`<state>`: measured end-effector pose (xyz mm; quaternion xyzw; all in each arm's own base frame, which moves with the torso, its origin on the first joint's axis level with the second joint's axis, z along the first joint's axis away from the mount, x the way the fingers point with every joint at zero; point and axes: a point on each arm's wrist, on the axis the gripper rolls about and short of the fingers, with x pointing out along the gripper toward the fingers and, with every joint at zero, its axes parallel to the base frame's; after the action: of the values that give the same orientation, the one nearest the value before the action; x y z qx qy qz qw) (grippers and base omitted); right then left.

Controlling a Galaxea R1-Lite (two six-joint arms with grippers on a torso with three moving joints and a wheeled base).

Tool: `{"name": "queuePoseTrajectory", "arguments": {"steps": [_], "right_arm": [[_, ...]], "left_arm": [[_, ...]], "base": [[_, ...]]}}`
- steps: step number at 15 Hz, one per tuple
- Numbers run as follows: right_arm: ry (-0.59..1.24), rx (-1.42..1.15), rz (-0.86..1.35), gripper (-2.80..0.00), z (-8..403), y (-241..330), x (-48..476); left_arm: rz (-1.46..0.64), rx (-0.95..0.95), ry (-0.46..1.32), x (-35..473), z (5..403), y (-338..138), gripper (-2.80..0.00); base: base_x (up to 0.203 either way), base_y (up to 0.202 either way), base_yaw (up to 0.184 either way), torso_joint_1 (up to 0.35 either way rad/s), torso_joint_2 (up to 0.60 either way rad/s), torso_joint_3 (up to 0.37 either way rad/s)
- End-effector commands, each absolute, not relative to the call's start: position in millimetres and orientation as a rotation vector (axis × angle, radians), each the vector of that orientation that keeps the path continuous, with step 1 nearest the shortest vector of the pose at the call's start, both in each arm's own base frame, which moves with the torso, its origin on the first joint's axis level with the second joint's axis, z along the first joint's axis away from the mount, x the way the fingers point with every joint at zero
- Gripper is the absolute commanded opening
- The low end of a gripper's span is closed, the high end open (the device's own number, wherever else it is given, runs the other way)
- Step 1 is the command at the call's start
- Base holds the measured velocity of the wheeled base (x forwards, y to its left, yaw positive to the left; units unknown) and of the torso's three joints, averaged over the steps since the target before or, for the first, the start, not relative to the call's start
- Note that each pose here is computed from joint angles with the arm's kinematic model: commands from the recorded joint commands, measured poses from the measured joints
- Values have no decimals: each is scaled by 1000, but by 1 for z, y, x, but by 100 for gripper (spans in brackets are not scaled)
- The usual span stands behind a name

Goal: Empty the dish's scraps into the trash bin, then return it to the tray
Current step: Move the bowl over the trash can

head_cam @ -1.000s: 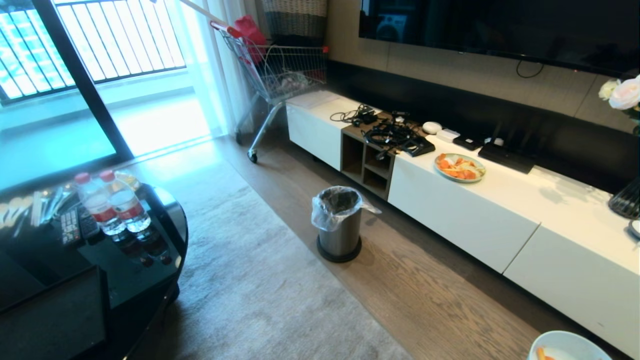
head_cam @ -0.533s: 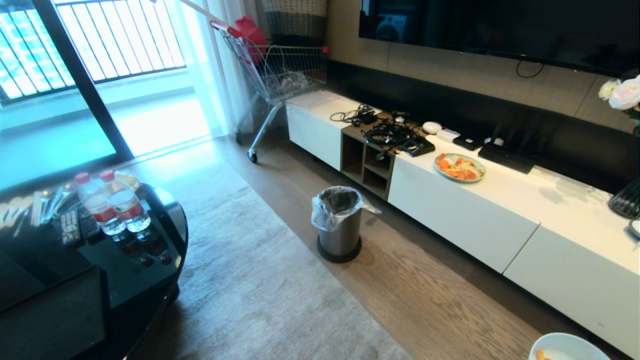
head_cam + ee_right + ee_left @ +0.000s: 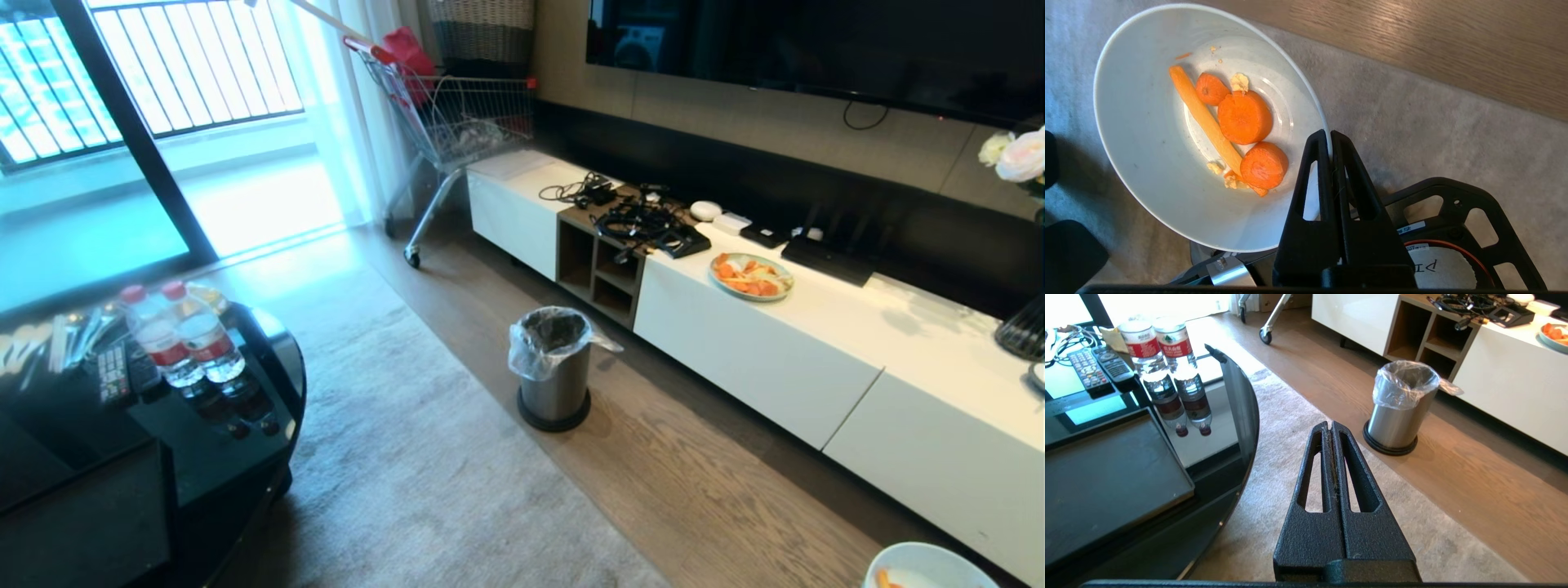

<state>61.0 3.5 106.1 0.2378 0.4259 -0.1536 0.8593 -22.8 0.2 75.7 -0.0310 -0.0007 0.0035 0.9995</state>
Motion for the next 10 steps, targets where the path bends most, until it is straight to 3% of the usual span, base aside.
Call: {"name": "queuePoseTrajectory", "arguments": {"steps": [1, 10], "right_arm": [[887, 504, -323, -280, 107, 4, 61], [882, 505, -321, -280, 107, 3, 61]], "left_arm": [[8, -63, -2, -23, 76, 0, -280], [8, -63, -2, -23, 76, 0, -280]], "base": [[158, 0, -2, 2, 4, 4], [184, 0, 1, 5, -1, 2]]}}
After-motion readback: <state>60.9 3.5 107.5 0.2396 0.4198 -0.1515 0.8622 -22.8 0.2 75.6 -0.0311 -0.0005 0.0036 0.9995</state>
